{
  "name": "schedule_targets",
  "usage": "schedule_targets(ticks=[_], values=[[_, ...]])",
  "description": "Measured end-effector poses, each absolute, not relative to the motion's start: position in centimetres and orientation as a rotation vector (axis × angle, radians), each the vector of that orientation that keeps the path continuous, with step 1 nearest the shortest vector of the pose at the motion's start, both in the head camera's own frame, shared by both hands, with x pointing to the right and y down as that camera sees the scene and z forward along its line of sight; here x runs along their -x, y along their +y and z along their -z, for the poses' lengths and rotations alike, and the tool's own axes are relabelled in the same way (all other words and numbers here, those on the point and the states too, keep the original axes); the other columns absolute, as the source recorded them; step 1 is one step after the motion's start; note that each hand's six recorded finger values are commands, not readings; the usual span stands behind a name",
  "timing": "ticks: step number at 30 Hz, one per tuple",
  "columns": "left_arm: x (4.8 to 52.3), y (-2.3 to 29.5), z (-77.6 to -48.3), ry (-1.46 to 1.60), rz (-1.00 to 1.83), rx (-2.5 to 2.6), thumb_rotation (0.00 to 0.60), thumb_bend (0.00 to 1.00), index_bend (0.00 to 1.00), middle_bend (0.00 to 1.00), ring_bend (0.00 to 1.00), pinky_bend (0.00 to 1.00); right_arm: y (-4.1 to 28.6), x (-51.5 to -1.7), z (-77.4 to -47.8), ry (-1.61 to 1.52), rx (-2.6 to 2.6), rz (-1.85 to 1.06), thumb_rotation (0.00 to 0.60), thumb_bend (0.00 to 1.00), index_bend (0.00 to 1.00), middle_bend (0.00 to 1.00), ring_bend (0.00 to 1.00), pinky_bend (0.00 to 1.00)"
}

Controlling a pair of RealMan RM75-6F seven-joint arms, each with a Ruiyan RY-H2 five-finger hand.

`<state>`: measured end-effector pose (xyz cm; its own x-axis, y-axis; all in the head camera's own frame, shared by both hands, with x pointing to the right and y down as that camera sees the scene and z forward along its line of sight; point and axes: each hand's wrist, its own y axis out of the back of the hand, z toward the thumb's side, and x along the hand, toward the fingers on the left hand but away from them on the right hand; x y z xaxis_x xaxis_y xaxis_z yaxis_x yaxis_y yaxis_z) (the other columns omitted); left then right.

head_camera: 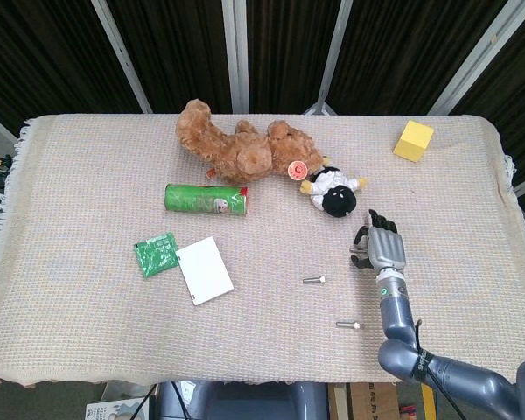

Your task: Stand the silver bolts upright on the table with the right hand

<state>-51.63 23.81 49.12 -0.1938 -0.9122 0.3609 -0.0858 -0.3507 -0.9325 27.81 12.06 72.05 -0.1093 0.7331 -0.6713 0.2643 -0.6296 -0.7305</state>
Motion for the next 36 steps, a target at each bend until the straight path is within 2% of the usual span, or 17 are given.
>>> schedule_targets(ticks=[10, 36], values=[[51.64, 23.74, -49.18, 1.207, 1.619, 1.406, 0.6, 0.12, 0.09, 0.07, 0.03, 0.16, 12.01, -27.78, -72.56, -1.08, 1.809, -1.807, 0.6, 0.36, 0.53, 0.03, 0.06, 0.09], [51.53, 23.72, -49.27, 1.21, 1.622, 1.404, 0.6, 0.12, 0.09, 0.07, 0.03, 0.17, 11.91, -27.6, -73.01, -1.046, 1.824, -1.823, 0.6, 0.36, 0.55, 0.03, 0.06, 0.09]])
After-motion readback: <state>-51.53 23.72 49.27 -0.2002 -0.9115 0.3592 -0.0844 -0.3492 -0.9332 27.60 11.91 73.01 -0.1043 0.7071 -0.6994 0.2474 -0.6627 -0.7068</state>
